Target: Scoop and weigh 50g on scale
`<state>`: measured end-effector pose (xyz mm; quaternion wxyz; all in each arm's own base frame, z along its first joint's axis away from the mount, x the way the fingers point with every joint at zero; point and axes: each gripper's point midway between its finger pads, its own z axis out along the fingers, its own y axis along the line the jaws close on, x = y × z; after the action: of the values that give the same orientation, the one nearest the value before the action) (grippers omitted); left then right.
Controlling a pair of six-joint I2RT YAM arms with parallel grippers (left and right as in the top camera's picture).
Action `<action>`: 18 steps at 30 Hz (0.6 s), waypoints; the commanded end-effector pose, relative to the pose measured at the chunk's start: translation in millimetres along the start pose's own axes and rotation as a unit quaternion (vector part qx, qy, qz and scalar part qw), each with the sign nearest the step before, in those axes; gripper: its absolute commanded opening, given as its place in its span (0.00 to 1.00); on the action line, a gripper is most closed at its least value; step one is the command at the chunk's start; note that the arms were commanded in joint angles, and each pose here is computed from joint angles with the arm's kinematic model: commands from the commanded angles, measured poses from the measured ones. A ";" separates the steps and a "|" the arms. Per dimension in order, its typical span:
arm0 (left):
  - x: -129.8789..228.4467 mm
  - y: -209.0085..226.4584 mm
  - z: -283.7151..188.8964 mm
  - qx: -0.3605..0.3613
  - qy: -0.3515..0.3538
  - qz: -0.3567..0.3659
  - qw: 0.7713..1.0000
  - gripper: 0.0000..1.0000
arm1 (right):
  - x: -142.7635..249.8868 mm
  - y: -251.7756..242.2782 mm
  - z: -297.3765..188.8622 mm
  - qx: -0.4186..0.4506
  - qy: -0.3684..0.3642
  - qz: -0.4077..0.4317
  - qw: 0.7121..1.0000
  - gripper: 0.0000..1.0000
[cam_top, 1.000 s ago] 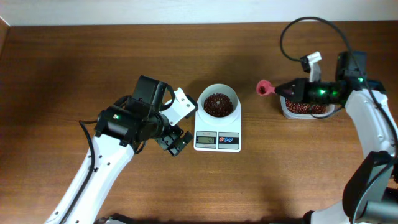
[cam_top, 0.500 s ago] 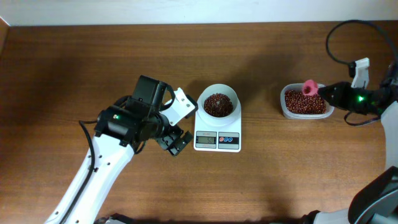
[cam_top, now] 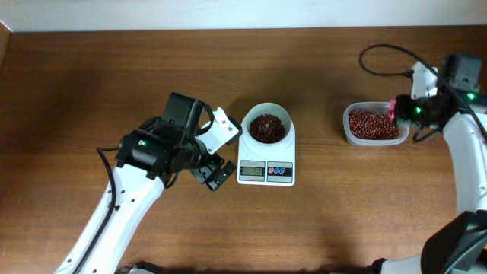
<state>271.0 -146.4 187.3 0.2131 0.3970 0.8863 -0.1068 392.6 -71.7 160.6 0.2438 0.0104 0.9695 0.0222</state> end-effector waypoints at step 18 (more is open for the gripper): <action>-1.4 -4.4 -3.9 0.005 -0.009 -0.001 1.000 0.99 | -15.0 4.5 -34.4 0.106 0.014 -0.089 0.990 0.04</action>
<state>271.1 -146.3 187.3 0.2131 0.3968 0.8864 -0.1068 380.1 -76.8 172.0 0.1955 -0.0406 0.9755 -0.0920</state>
